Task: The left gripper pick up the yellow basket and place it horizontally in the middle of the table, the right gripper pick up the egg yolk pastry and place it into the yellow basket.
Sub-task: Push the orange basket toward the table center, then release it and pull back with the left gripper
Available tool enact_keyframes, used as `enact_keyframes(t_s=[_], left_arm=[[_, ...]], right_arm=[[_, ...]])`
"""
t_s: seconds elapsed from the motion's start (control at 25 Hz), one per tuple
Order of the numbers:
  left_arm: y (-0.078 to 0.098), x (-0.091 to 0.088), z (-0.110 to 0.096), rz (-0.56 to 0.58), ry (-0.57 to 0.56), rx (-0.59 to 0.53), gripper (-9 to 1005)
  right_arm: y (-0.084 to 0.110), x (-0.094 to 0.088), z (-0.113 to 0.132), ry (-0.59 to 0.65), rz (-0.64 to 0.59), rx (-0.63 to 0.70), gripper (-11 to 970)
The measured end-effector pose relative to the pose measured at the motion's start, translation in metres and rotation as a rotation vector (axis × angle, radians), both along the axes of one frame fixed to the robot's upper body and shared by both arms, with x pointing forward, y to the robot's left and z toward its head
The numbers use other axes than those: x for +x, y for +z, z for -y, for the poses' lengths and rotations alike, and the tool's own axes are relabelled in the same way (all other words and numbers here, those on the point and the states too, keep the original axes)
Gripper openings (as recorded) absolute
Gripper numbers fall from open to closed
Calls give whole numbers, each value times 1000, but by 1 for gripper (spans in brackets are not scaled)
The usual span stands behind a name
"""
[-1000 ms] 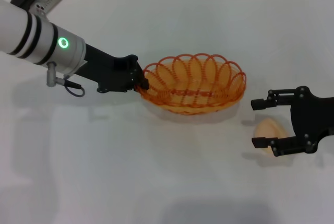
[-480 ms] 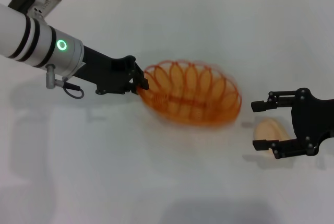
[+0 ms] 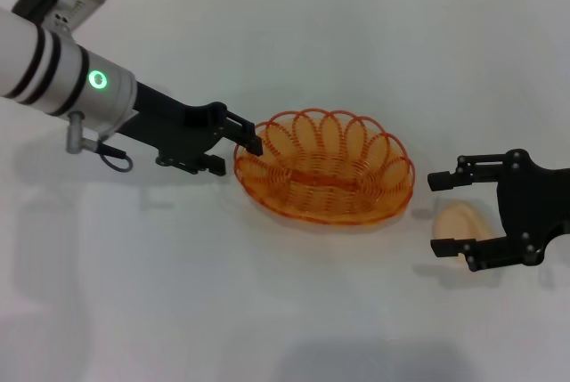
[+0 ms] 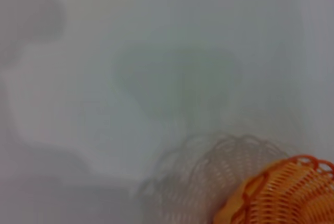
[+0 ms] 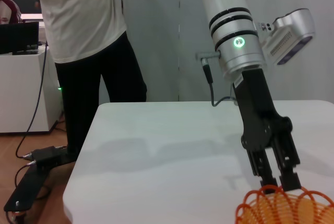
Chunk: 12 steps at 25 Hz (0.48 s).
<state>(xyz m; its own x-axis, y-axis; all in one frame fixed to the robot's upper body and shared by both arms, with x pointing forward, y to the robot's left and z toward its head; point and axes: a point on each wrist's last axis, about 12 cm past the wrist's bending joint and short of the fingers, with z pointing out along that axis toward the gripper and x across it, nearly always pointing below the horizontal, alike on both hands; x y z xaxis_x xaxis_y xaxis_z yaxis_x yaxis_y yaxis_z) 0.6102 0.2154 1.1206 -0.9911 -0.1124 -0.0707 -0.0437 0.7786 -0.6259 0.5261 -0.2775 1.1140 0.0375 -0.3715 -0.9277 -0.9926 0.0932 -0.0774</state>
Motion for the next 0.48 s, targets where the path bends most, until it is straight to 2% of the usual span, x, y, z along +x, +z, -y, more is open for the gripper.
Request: enact_keyframes(t_s=[0.28,0.4,0.48], left_arm=[[12,2,-16,55,-51,4,650],[22,0,-26,123,-86,-15,711],[31,-3,-35,212,-152,-48,752]], right_arm=[[-1,-1,1,-12,-12,5,723],[-1,-1,2,-24,-30,7,723],[-1,0,3,-34,-44,6,723]])
